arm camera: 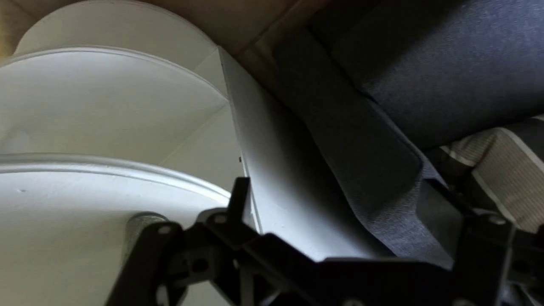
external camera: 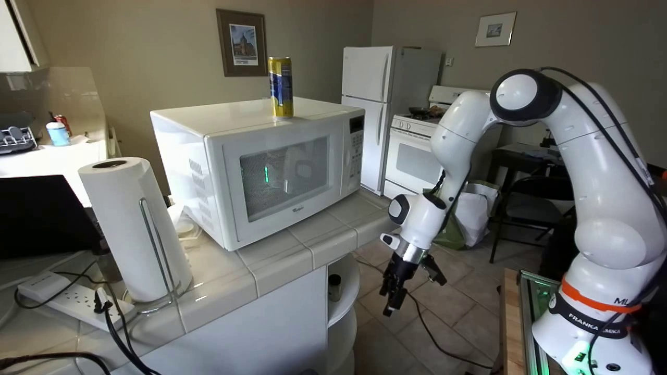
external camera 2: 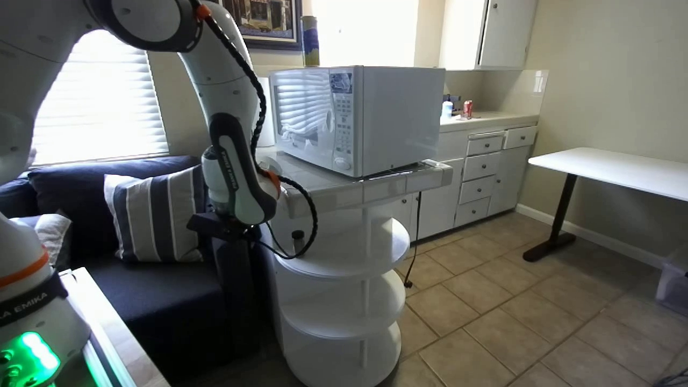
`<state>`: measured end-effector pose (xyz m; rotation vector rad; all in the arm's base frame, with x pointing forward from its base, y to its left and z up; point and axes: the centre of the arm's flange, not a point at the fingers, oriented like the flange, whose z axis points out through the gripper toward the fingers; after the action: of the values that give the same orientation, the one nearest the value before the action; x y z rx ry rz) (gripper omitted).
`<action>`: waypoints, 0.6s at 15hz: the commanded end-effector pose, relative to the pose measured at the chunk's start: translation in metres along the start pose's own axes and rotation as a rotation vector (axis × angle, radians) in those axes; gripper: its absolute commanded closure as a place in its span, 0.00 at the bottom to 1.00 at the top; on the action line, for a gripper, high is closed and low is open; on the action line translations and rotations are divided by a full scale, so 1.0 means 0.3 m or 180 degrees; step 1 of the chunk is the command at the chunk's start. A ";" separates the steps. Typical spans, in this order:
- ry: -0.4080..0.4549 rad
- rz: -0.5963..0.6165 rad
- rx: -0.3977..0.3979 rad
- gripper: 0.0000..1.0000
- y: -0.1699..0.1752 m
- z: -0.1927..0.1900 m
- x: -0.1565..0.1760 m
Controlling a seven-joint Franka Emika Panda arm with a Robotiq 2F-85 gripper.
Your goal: Remove the spice bottle from the counter onto the top shelf of the kitchen counter
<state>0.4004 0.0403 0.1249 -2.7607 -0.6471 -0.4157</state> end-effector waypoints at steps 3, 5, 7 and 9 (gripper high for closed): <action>-0.0016 0.0130 0.0098 0.00 -0.138 -0.263 -0.079; -0.0086 0.0223 -0.0017 0.00 -0.181 -0.359 -0.112; -0.0163 0.0403 -0.0177 0.00 -0.183 -0.442 -0.140; -0.0187 0.0652 -0.0387 0.00 -0.188 -0.540 -0.157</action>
<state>0.3301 0.0294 0.2052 -2.8052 -0.5045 -0.3503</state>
